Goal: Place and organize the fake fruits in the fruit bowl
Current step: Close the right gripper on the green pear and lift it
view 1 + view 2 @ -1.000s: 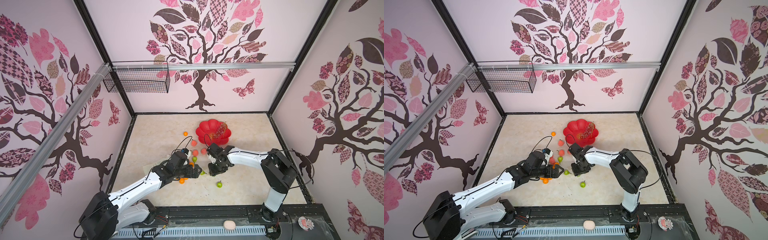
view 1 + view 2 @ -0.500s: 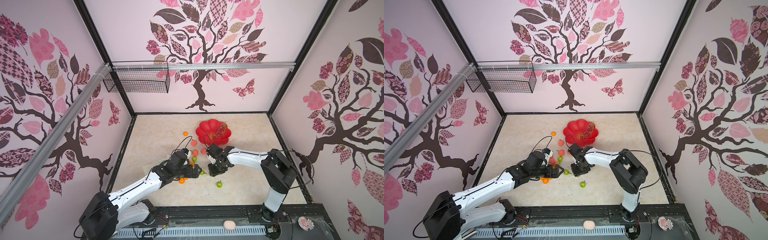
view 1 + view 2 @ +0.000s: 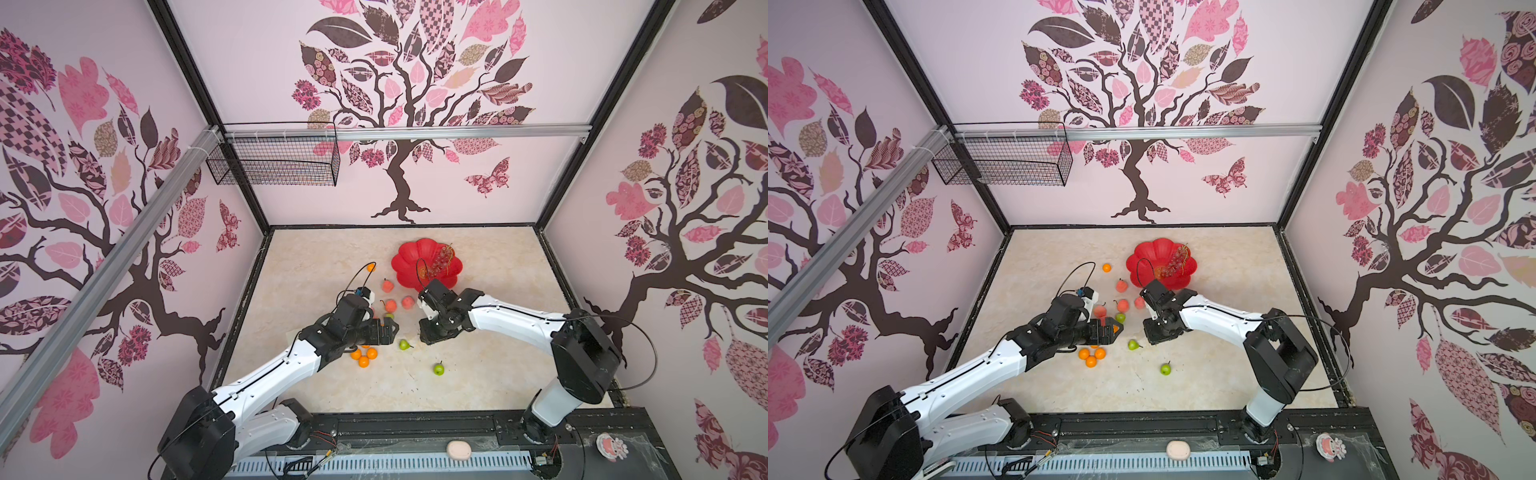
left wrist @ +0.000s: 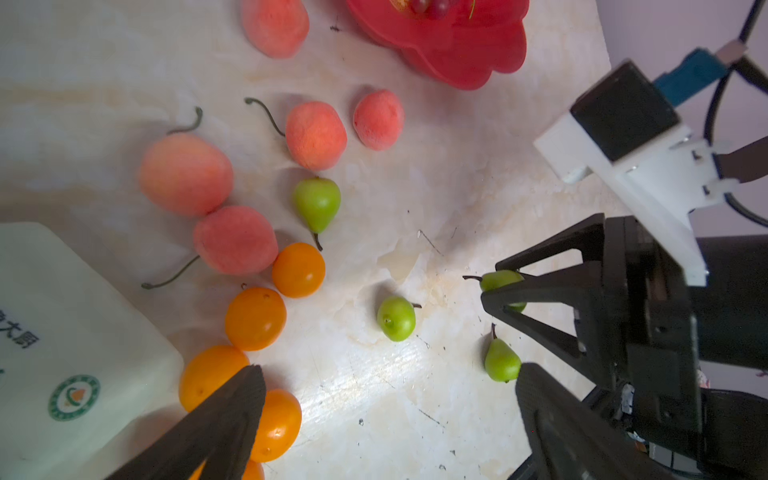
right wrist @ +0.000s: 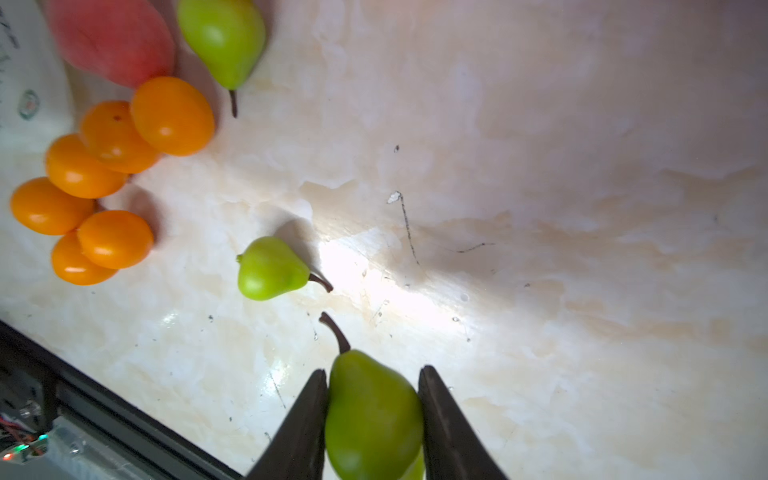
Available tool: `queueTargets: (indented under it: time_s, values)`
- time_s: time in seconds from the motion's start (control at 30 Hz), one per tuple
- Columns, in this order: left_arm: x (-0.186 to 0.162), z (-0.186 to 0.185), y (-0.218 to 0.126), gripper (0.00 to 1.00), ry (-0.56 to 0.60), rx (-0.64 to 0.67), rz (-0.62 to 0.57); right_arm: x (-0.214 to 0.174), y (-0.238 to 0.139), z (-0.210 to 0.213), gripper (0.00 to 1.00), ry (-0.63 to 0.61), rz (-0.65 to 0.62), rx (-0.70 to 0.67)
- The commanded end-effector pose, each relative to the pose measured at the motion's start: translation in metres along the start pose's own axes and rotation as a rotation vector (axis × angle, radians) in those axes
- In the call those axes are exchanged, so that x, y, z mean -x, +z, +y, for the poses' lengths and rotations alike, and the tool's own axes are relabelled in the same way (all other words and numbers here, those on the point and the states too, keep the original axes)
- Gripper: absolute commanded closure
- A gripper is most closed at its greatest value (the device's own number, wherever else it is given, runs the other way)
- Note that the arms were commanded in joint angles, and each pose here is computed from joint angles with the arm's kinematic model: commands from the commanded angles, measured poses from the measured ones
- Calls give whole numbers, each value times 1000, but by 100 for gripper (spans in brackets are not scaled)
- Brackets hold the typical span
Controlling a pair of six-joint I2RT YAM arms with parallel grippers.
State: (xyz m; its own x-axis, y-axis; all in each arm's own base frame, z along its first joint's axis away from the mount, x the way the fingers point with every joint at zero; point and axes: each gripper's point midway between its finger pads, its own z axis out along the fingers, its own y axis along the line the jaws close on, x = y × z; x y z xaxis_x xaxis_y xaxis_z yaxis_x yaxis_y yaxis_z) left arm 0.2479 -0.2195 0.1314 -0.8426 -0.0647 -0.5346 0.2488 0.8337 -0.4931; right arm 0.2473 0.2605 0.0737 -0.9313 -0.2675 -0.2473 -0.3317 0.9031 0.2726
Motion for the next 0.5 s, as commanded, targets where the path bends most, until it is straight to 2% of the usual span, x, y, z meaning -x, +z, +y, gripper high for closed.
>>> queueTargets:
  time_s: [0.0,0.13,0.47]
  values:
    - [27,-13,-5,2,34,-39,-53,14,-24,-7,63,35,-54,30]
    - [40,-19,0,2,71,-44,-53,35,-43,-21,62,95,-100,88]
    - [88,-43,32,2,156,-66,-49,100,-64,-68,63,146,-203,10]
